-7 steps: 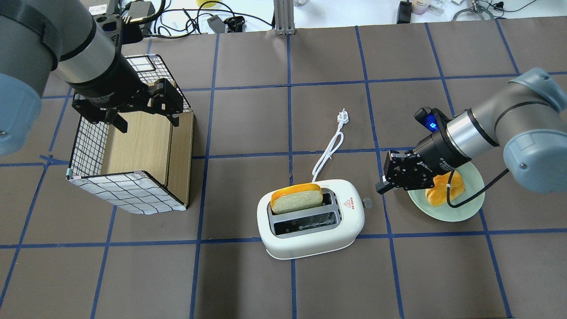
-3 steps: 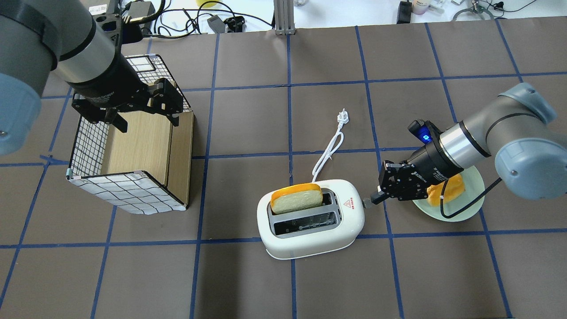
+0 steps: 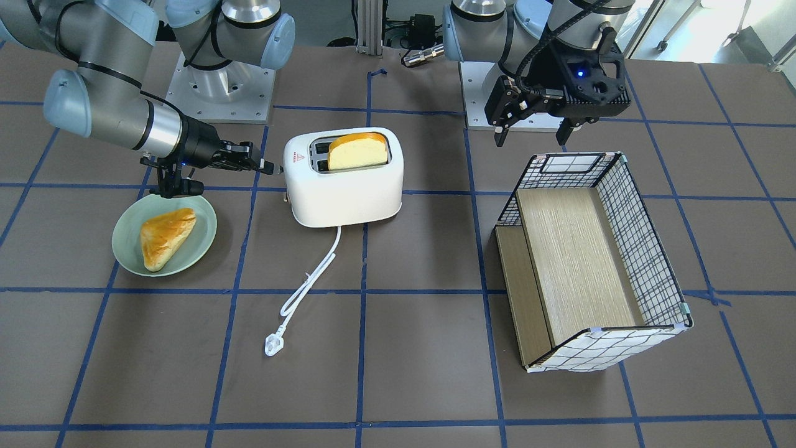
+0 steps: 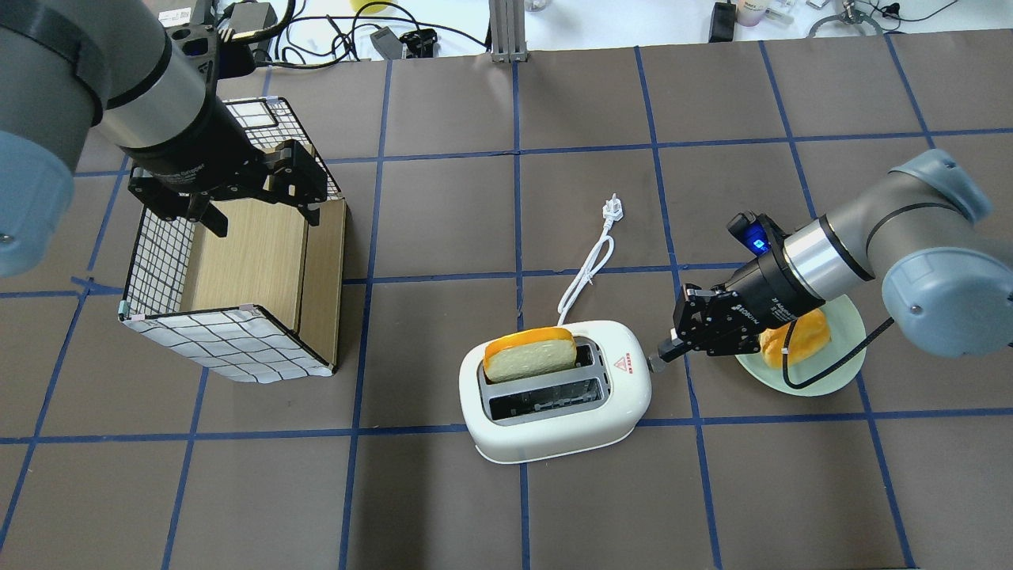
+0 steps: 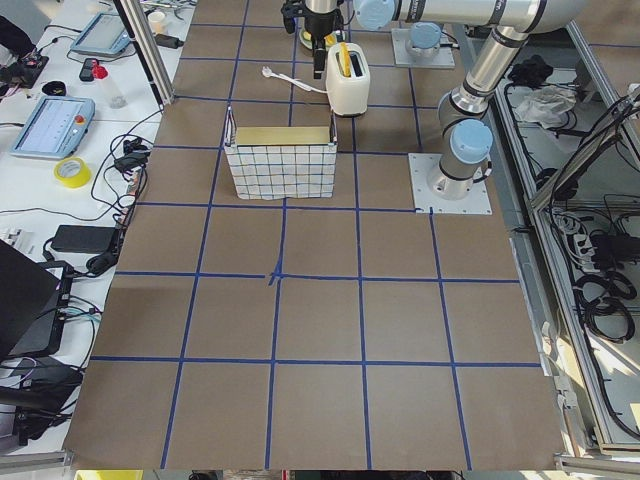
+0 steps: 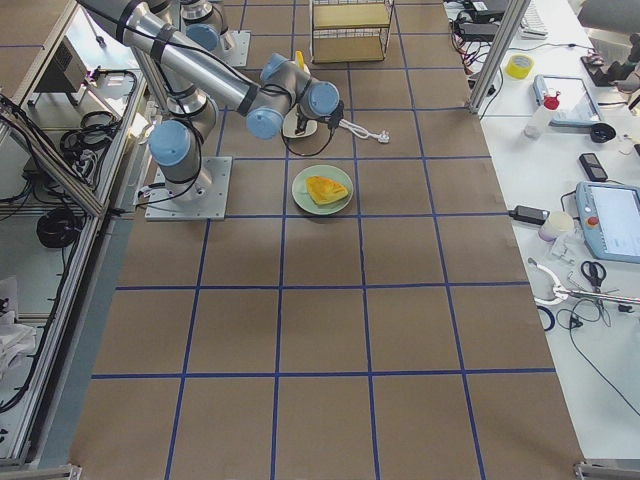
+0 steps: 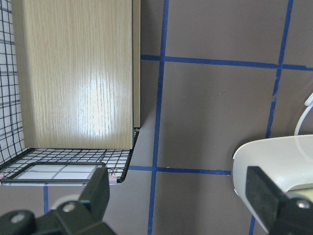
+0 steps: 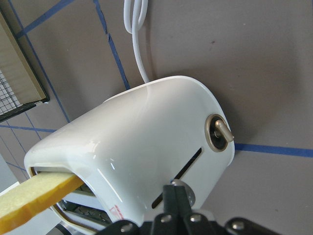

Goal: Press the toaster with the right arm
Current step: 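Press the toaster lever down with the right gripper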

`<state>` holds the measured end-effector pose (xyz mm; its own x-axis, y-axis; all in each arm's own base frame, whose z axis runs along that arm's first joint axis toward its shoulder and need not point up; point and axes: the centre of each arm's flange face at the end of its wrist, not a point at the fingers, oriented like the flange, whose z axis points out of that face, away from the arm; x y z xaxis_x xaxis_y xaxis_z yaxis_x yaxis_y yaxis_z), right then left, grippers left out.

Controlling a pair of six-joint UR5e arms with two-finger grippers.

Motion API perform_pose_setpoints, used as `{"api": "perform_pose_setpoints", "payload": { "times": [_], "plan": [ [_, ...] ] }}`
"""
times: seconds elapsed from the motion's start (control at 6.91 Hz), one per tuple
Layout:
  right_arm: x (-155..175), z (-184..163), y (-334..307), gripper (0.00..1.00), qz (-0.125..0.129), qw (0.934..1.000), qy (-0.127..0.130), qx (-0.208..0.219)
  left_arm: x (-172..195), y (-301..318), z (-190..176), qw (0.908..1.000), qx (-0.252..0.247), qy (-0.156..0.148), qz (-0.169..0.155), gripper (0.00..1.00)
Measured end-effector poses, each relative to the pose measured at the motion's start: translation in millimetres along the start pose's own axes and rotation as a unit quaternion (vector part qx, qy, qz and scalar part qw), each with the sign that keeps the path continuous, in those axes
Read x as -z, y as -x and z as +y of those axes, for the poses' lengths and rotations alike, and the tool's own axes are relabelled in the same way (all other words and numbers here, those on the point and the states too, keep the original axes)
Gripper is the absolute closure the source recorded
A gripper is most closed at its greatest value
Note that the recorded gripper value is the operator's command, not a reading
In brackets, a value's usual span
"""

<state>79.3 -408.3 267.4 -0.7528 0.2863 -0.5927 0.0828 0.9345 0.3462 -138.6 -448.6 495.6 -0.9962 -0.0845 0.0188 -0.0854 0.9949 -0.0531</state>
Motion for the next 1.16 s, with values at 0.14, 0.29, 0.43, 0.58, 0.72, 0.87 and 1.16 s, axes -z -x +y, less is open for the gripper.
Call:
{"api": "perform_pose_setpoints", "payload": {
  "times": [0.14, 0.29, 0.43, 0.58, 0.72, 0.87, 1.16],
  "plan": [
    [-2, -2, -2, 1.0, -0.002, 1.0, 0.003, 0.002, 0, 0, 0, 1.0, 0.0, 0.0, 0.0, 0.0],
    [-6, -6, -4, 1.0, -0.005, 0.9999, 0.008, 0.003, 0, 0, 0, 1.0, 0.0, 0.0, 0.0, 0.0],
    [-8, -8, -6, 1.0, -0.007, 0.9999, 0.012, 0.004, 0, 0, 0, 1.0, 0.0, 0.0, 0.0, 0.0],
    [-10, -9, -8, 1.0, -0.007, 0.9999, 0.014, 0.005, 0, 0, 0, 1.0, 0.0, 0.0, 0.0, 0.0],
    [-12, -11, -9, 1.0, -0.008, 0.9998, 0.016, 0.005, 0, 0, 0, 1.0, 0.0, 0.0, 0.0, 0.0],
    [-14, -14, -11, 1.0, -0.009, 0.9998, 0.017, 0.006, 0, 0, 0, 1.0, 0.0, 0.0, 0.0, 0.0],
    [-17, -19, -15, 1.0, -0.009, 0.9998, 0.017, 0.009, 0, 0, 0, 1.0, 0.0, 0.0, 0.0, 0.0]
  ]
}}
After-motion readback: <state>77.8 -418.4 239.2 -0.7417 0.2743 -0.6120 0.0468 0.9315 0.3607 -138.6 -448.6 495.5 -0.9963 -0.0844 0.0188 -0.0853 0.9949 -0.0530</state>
